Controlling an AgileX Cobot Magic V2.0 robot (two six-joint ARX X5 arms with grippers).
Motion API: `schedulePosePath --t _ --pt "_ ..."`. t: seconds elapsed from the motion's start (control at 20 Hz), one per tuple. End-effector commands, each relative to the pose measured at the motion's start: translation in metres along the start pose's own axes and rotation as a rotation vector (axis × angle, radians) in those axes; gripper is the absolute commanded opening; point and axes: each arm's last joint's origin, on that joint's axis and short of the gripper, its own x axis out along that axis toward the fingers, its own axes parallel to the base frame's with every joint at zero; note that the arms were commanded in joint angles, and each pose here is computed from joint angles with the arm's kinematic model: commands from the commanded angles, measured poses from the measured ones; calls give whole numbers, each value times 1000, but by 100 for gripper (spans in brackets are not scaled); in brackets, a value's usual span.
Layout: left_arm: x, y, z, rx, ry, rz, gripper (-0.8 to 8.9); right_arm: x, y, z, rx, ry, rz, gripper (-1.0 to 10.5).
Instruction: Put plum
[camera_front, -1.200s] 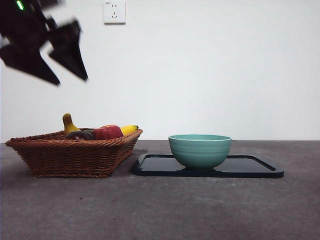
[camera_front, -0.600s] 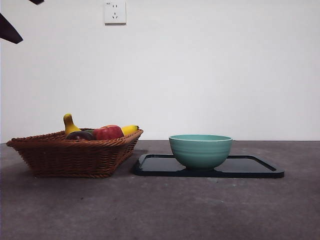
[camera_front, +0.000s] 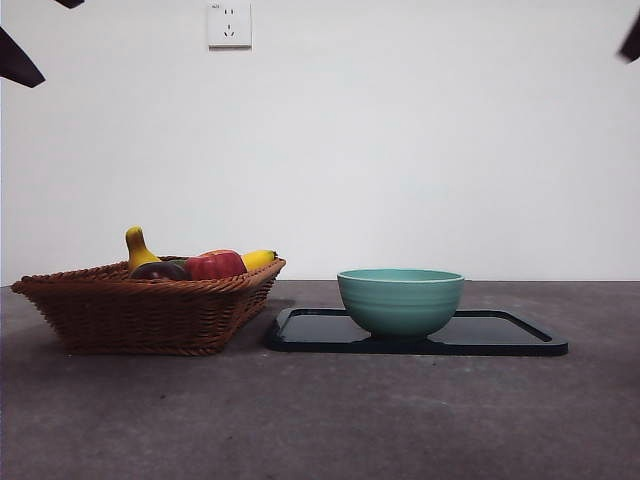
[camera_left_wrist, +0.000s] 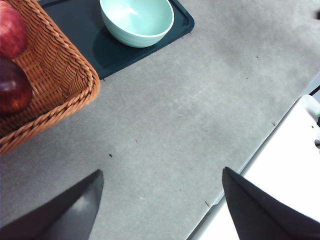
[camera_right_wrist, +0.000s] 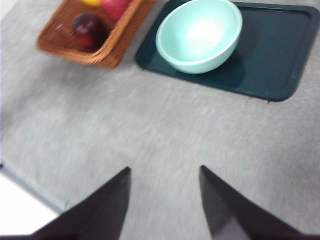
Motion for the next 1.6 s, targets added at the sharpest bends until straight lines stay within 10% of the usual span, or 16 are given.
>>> schedulePosePath --t 0.05,0.6,1.1,1.6 --pt "-1 -1 4 25 -17 -7 374 17 2 28 36 3 -9 239" --pt "-1 -1 5 25 -18 -7 374 135 -33 146 15 175 -127 275" --pt "-1 -1 5 25 -18 -7 374 224 -72 132 41 304 -183 271" --pt "-1 -1 5 25 -17 -7 374 240 -77 128 36 301 -188 8"
